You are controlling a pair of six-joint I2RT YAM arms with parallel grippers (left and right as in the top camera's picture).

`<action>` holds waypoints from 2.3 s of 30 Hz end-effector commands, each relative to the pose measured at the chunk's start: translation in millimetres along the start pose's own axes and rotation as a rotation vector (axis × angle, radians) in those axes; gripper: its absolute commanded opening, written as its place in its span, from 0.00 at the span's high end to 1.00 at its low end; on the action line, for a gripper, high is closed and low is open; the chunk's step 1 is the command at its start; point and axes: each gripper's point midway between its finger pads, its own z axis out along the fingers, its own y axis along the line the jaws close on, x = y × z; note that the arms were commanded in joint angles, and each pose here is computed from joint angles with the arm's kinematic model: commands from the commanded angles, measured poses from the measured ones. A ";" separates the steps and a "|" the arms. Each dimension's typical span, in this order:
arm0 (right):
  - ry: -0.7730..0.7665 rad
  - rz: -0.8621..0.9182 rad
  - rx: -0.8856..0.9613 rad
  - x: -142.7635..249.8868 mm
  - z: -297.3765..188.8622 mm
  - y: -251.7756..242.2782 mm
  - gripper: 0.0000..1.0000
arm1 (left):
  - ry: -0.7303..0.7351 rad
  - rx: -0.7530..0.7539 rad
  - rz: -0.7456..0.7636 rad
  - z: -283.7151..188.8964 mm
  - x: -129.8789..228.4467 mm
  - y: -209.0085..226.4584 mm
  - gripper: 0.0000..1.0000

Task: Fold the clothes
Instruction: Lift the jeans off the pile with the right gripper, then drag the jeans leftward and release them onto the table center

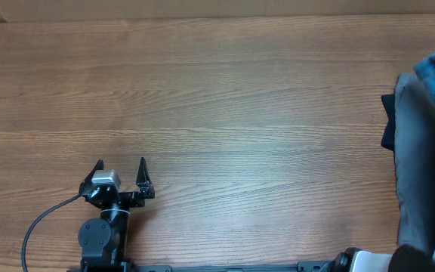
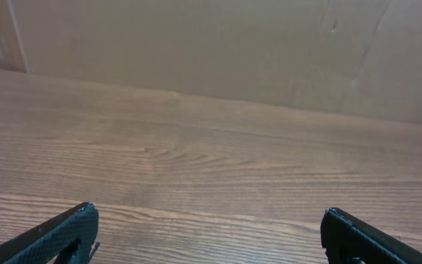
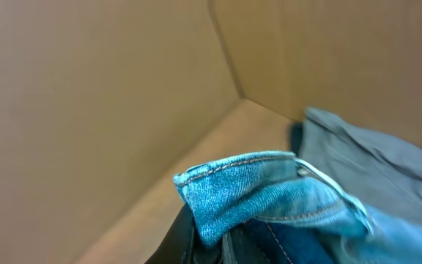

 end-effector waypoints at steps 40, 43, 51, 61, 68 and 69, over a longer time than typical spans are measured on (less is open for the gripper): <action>-0.122 -0.094 -1.182 37.3 -260.9 356.2 0.96 | 0.007 0.011 -0.009 0.4 2.2 -2.0 0.00; -0.073 -0.054 -1.237 75.8 -253.9 401.1 0.96 | 0.006 0.011 -0.009 0.4 2.1 -2.0 0.00; 0.105 0.065 -1.312 175.0 -235.6 474.6 0.96 | 0.007 0.011 -0.009 0.4 2.2 -2.0 0.00; 0.271 -0.039 -1.370 297.1 -256.1 511.4 0.96 | 0.006 0.011 -0.009 0.4 2.1 -2.0 0.00; 0.348 -0.092 -1.409 354.1 -289.0 518.8 0.96 | 0.006 0.011 -0.009 0.4 2.1 -2.0 0.00; 0.356 -0.097 -1.414 360.5 -292.7 519.5 0.96 | 0.006 0.011 -0.009 0.4 2.1 -2.0 0.00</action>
